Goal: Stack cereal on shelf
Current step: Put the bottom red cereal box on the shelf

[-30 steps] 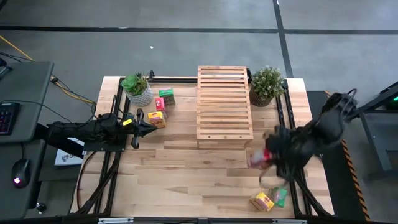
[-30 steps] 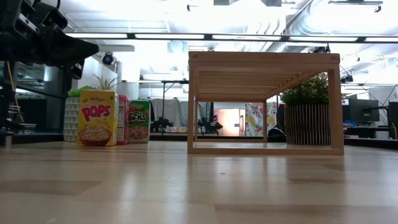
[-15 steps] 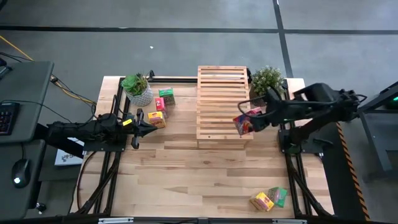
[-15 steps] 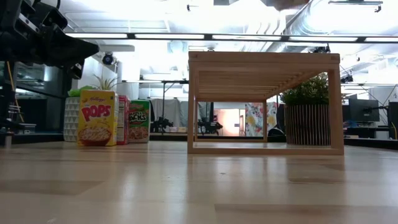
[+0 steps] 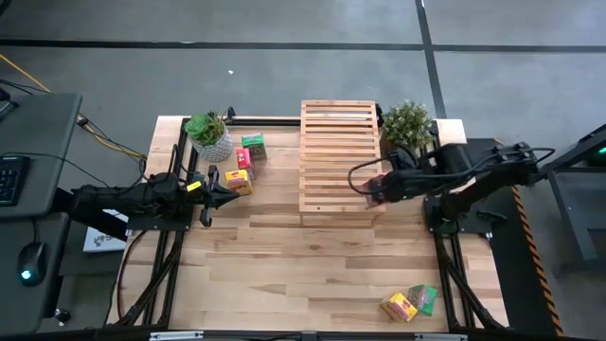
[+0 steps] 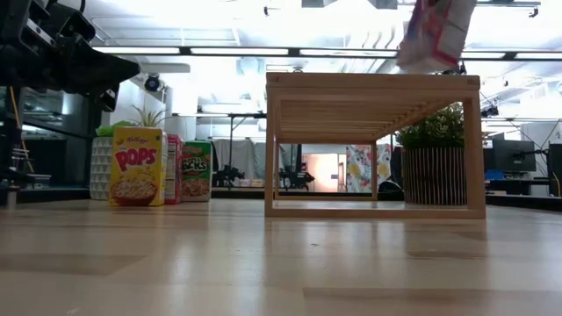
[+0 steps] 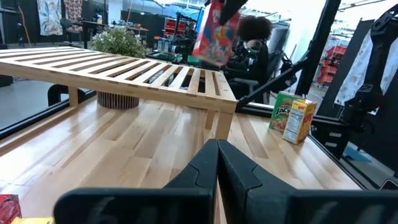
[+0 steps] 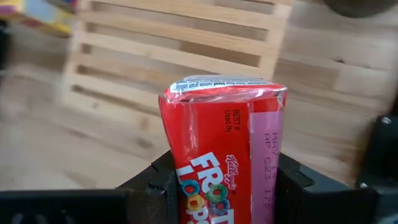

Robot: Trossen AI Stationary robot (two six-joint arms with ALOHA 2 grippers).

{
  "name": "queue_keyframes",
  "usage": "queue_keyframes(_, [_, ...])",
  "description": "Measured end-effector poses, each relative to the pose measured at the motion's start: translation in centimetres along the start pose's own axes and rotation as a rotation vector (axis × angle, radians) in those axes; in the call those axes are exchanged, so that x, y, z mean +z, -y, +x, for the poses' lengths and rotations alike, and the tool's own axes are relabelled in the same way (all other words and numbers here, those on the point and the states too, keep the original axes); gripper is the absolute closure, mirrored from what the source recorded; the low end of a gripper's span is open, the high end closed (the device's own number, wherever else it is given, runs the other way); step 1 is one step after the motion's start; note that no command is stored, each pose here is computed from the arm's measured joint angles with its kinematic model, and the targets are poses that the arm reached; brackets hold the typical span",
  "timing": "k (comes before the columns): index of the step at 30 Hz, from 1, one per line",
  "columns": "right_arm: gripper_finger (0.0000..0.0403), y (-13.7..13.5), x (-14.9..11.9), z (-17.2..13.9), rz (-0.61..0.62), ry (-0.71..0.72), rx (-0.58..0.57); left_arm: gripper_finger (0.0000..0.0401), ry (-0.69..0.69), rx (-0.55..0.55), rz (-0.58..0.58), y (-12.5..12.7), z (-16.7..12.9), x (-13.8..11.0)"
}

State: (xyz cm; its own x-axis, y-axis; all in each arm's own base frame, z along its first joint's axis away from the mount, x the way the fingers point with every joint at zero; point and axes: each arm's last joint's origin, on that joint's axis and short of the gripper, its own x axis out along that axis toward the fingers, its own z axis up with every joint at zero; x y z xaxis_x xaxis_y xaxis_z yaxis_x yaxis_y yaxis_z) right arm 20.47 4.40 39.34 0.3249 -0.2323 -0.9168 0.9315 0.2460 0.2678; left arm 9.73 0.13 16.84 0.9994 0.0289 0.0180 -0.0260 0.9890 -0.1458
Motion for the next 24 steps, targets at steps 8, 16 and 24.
queue_keyframes(8, [0.0256,0.2,-0.4,1.3,0.078,0.023,-0.044,0.04,-0.001,0.0,0.0,0.0,0.0,0.0])
queue_keyframes(16, [0.0256,-0.1,-0.3,1.4,0.083,0.049,-0.024,0.04,0.0,0.0,0.0,0.0,0.0,0.0])
queue_keyframes(24, [0.0256,-0.1,-0.4,1.4,0.083,0.022,-0.024,0.04,0.0,0.0,0.0,0.0,0.0,0.0])
